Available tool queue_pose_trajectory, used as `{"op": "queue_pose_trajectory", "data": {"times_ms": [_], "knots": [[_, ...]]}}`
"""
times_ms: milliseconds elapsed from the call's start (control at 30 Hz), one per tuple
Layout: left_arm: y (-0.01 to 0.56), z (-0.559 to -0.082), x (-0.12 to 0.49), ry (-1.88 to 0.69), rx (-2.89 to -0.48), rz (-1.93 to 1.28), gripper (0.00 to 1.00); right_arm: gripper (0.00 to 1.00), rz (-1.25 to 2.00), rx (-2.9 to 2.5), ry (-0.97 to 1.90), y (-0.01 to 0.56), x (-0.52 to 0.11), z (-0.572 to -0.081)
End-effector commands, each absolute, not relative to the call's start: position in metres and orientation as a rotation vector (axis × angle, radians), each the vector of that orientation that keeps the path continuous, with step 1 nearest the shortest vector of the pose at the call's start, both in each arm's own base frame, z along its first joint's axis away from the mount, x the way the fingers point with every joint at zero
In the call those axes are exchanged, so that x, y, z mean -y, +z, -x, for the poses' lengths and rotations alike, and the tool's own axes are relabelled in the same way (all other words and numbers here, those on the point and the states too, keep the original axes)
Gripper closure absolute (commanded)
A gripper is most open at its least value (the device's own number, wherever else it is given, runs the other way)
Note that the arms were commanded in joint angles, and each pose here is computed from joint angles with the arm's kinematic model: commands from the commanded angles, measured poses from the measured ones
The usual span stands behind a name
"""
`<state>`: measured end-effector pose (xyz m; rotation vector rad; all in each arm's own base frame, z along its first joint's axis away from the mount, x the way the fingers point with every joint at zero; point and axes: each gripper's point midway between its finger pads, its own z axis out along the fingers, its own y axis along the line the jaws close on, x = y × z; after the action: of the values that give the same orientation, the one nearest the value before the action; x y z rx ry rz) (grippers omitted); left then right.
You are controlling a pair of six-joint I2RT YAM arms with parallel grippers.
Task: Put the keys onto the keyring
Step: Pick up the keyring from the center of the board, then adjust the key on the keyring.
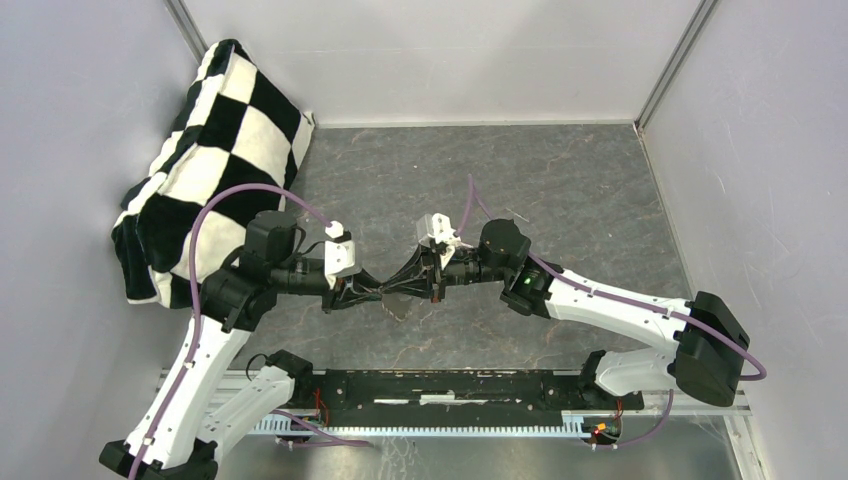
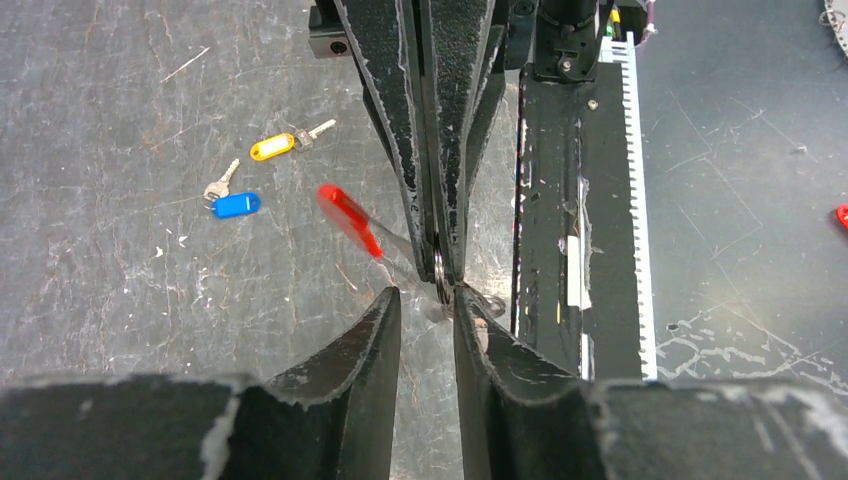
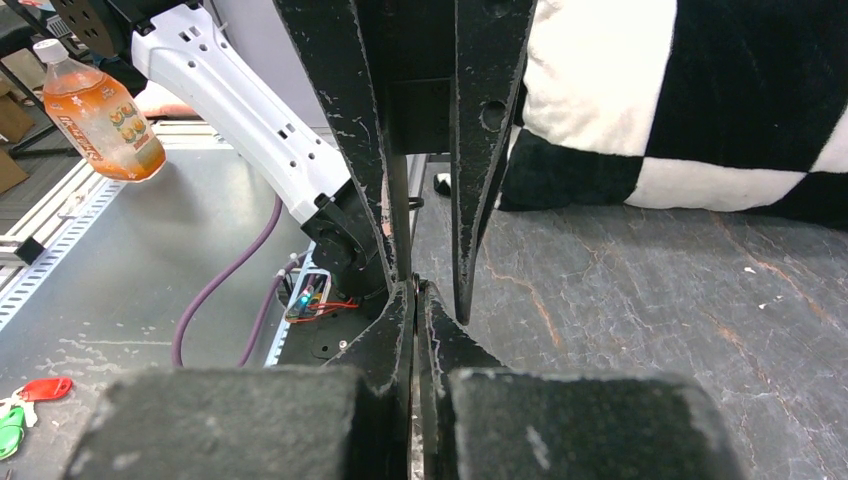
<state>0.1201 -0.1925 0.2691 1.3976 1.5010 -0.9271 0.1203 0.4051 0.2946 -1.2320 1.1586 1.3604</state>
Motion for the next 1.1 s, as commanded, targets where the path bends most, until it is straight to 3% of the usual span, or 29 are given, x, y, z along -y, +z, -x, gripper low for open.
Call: {"op": "queue_pose_trajectory", "data": {"times_ms": [0,167,333,400,533,767,1067], "knots": [[0.287,-0.118,0.199,-0.969,-1.446,-1.373,0.65,1.0,1.211,-1.052,1.366,0.328,-0.409,-0.118],[0.285,-0.12,0.197,-0.95,-1.448,-1.372,0.68,1.0,1.214,-1.047,1.367,0.329,-0.408,-0.117],[0.286,-0.121,0.198,-0.948,-1.445,-1.378,0.83,1.0,1.23,-1.041,1.381,0.329,-0.409,-0.112],[0.286,-0.122,0.198,-0.937,-1.437,-1.382,0.95,1.0,1.244,-1.037,1.397,0.328,-0.409,-0.109],[0.289,-0.122,0.197,-0.915,-1.405,-1.372,0.98,1.0,1.272,-1.019,1.425,0.327,-0.405,-0.1],[0.288,-0.118,0.194,-0.86,-1.324,-1.406,0.98,0.7,1.28,-0.978,1.407,0.334,-0.39,-0.094],[0.297,-0.11,0.194,-0.782,-1.141,-1.49,0.98,0.59,1.259,-0.981,1.33,0.33,-0.378,-0.103]]}}
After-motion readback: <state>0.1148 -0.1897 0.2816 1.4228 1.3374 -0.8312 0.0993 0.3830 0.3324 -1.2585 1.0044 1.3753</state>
